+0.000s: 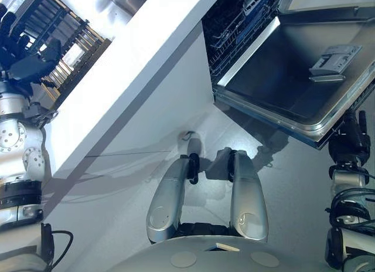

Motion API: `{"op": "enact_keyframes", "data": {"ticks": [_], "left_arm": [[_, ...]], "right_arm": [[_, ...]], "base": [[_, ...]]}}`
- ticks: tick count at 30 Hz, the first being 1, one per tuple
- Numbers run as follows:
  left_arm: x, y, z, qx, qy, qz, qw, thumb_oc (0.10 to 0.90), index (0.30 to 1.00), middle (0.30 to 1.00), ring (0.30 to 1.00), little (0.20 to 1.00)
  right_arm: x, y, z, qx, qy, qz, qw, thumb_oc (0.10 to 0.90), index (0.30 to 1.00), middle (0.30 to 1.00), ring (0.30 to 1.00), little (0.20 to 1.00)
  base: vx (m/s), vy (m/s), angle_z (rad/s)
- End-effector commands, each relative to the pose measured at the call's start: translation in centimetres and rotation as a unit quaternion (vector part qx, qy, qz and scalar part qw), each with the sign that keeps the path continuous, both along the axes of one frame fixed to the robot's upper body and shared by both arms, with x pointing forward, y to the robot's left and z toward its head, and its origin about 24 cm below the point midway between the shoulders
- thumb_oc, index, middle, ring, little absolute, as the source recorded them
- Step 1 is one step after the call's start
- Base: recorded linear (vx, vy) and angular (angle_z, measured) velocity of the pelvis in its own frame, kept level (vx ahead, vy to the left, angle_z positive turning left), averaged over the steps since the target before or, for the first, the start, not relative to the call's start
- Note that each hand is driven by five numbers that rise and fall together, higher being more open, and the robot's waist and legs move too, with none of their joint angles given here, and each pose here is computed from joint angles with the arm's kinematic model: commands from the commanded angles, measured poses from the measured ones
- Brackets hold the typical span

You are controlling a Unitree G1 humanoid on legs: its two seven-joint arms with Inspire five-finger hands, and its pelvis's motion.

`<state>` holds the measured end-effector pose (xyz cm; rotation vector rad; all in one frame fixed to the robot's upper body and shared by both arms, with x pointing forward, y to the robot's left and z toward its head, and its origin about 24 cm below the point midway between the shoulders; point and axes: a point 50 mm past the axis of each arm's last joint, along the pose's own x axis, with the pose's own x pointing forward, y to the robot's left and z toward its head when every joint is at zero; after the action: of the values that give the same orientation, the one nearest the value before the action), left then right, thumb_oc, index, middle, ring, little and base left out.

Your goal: Pick up plates and place into dishwasher.

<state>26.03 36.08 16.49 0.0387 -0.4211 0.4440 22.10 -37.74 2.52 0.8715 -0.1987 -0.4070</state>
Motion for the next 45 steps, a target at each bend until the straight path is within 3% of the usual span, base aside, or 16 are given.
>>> {"op": "enact_keyframes", "data": {"ticks": [1, 4, 7, 10, 12, 14, 17, 21, 23, 24, 25, 27, 32, 38, 45], "left_arm": [[0.9, -3.7, -4.0, -0.059, -0.013, -0.030, 0.998, 0.800, 0.900, 0.900, 0.900, 0.900], [1.7, -3.8, -3.3, -0.059, -0.024, -0.029, 0.998, 0.800, 0.900, 0.900, 0.900, 0.900], [2.2, -4.1, -3.2, -0.062, -0.027, -0.030, 0.997, 0.800, 0.900, 0.900, 0.900, 0.900], [2.5, -4.3, -3.1, -0.065, -0.030, -0.035, 0.997, 0.800, 0.900, 0.900, 0.900, 0.900], [2.6, -4.3, -3.0, -0.066, -0.030, -0.040, 0.997, 0.800, 0.900, 0.900, 0.900, 0.900], [2.7, -4.2, -3.1, -0.065, -0.027, -0.044, 0.997, 0.800, 0.900, 0.900, 0.900, 0.900], [2.6, -4.0, -3.3, -0.067, -0.022, -0.044, 0.996, 0.800, 0.900, 0.900, 0.900, 0.900], [1.7, -3.5, -4.4, -0.079, -0.013, -0.036, 0.996, 0.800, 0.900, 0.900, 0.900, 0.900], [0.8, -3.5, -5.4, -0.088, -0.008, -0.027, 0.996, 0.800, 0.900, 0.900, 0.900, 0.900], [-0.2, -3.6, -6.5, -0.096, -0.004, -0.024, 0.995, 0.800, 0.900, 0.900, 0.900, 0.900], [-0.2, -3.6, -6.5, -0.096, -0.004, -0.024, 0.995, 0.800, 0.900, 0.900, 0.900, 0.900], [-1.5, -4.0, -7.8, -0.103, 0.003, -0.017, 0.995, 0.800, 0.900, 0.900, 0.900, 0.900], [-3.2, -3.9, -9.9, -0.130, 0.014, -0.007, 0.991, 0.800, 0.900, 0.900, 0.900, 0.900], [-3.1, -4.4, -11.4, -0.161, 0.036, 0.006, 0.986, 0.800, 0.900, 0.900, 0.900, 0.900], [-2.7, -5.1, -12.8, -0.179, 0.061, -0.001, 0.982, 0.800, 0.900, 0.900, 0.900, 0.900]], "right_arm": [[7.3, 16.5, 9.0, 0.007, -0.349, 0.470, 0.811, 0.800, 0.900, 0.900, 0.900, 0.900], [6.5, 23.0, 13.8, -0.014, -0.424, 0.587, 0.689, 0.800, 0.900, 0.900, 0.900, 0.900], [4.3, 28.1, 17.4, -0.047, -0.450, 0.657, 0.603, 0.800, 0.900, 0.900, 0.900, 0.900], [2.5, 30.6, 19.3, -0.071, -0.464, 0.690, 0.551, 0.800, 0.900, 0.900, 0.900, 0.900], [1.9, 31.5, 19.9, -0.088, -0.467, 0.696, 0.537, 0.800, 0.900, 0.900, 0.900, 0.900], [1.7, 31.8, 20.2, -0.097, -0.465, 0.687, 0.549, 0.800, 0.900, 0.900, 0.900, 0.900], [2.7, 31.6, 19.7, -0.106, -0.439, 0.652, 0.609, 0.800, 0.900, 0.900, 0.900, 0.900], [6.2, 28.2, 16.1, -0.119, -0.335, 0.517, 0.779, 0.800, 0.900, 0.900, 0.900, 0.900], [7.3, 24.7, 12.0, -0.134, -0.262, 0.438, 0.850, 0.800, 0.900, 0.900, 0.900, 0.900], [6.9, 21.3, 8.1, -0.176, -0.189, 0.371, 0.892, 0.800, 0.900, 0.900, 0.900, 0.900], [6.9, 21.3, 8.1, -0.176, -0.189, 0.371, 0.892, 0.800, 0.900, 0.900, 0.900, 0.900], [5.2, 18.2, 3.6, -0.191, -0.107, 0.326, 0.920, 0.800, 0.900, 0.900, 0.900, 0.900], [1.2, 14.6, -3.7, -0.242, 0.063, 0.263, 0.932, 0.800, 0.900, 0.900, 0.900, 0.900], [-2.1, 13.4, -8.6, -0.323, 0.227, 0.258, 0.882, 0.800, 0.900, 0.900, 0.900, 0.900], [-6.3, 11.7, -13.2, -0.329, 0.394, 0.264, 0.817, 0.800, 0.900, 0.900, 0.900, 0.900]], "base": [[-0.07, 0.047, -0.19], [-0.07, 0.066, -0.24], [-0.02, 0.090, -0.48], [0.01, 0.091, -0.54], [0.02, 0.071, -0.24], [0.04, 0.056, 0.29], [0.05, 0.060, 0.53], [0.05, 0.065, 0.61], [0.05, 0.061, 0.64], [0.05, 0.040, 0.13], [0.04, 0.033, -0.25], [0.04, 0.021, -0.19], [0.03, -0.011, 0.01], [0.01, -0.043, -0.03], [-0.02, -0.047, 0.04]]}}
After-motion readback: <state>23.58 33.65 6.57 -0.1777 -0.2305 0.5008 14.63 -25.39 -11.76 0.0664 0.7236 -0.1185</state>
